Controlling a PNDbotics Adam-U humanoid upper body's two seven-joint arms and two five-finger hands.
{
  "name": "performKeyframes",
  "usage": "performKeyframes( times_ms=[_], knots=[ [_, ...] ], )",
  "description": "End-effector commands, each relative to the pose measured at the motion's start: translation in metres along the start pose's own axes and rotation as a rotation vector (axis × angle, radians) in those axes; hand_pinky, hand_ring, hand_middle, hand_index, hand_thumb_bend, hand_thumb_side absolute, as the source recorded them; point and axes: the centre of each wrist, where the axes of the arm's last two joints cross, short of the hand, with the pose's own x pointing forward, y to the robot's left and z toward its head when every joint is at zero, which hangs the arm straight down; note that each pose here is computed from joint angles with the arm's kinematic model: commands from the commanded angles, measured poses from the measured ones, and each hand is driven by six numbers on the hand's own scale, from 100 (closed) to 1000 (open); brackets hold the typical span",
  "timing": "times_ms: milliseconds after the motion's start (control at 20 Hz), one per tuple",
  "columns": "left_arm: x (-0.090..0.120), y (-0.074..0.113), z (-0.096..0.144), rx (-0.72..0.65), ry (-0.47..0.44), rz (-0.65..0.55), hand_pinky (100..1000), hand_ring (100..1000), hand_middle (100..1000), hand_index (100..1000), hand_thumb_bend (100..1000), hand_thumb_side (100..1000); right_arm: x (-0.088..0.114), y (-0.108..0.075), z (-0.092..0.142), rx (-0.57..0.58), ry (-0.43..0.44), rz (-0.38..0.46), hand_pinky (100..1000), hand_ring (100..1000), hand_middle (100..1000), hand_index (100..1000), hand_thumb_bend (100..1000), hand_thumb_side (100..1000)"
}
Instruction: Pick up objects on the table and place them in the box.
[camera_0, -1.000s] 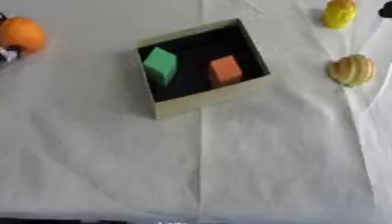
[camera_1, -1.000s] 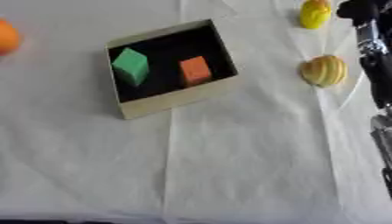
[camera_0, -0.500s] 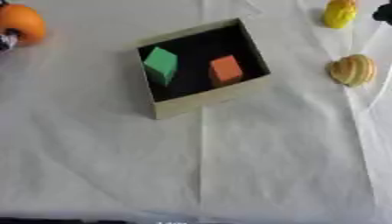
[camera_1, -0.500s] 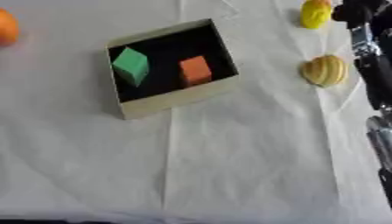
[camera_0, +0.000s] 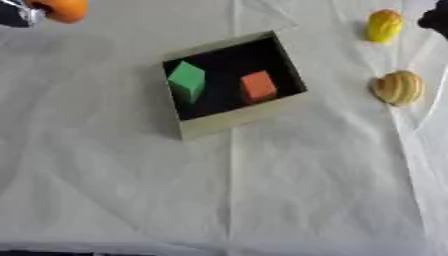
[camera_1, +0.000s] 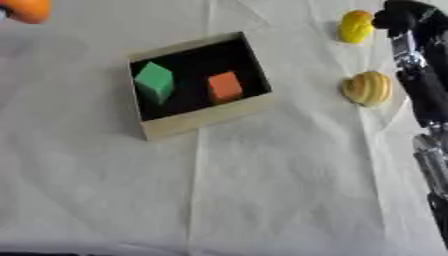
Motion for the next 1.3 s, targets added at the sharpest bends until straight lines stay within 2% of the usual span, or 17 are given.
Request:
performKeyframes(
  times_ms=[50,250,550,1100,1250,1300],
  knots=[
    [0.037,0.026,-0.012,0.030,-0.168,0.006,689,668,588,637,100,100,0.008,-0.008,-0.006,0.013,-0.037,0.016,923,771,684,775,100,662],
    [0.070,0.025,-0.029,-0.003,-0.287,0.076,696,664,586,638,100,100,0.010,-0.008,-0.008,0.017,-0.044,0.005,923,771,684,774,100,660],
    [0.091,0.003,-0.056,-0.060,-0.324,0.178,699,652,580,640,100,118,0.011,-0.007,-0.011,0.018,-0.046,-0.011,925,771,684,774,100,662],
    [0.095,-0.059,-0.090,-0.125,-0.265,0.300,711,655,588,658,100,126,0.015,-0.005,-0.018,0.024,-0.073,-0.031,925,771,683,773,100,662],
    [0.095,-0.071,-0.095,-0.131,-0.253,0.310,722,668,603,683,100,101,0.015,-0.004,-0.019,0.023,-0.074,-0.033,925,771,683,773,100,663],
    [0.095,-0.074,-0.095,-0.137,-0.254,0.313,745,701,632,721,100,140,0.016,-0.004,-0.019,0.023,-0.075,-0.033,925,771,683,773,100,664]
  ],
)
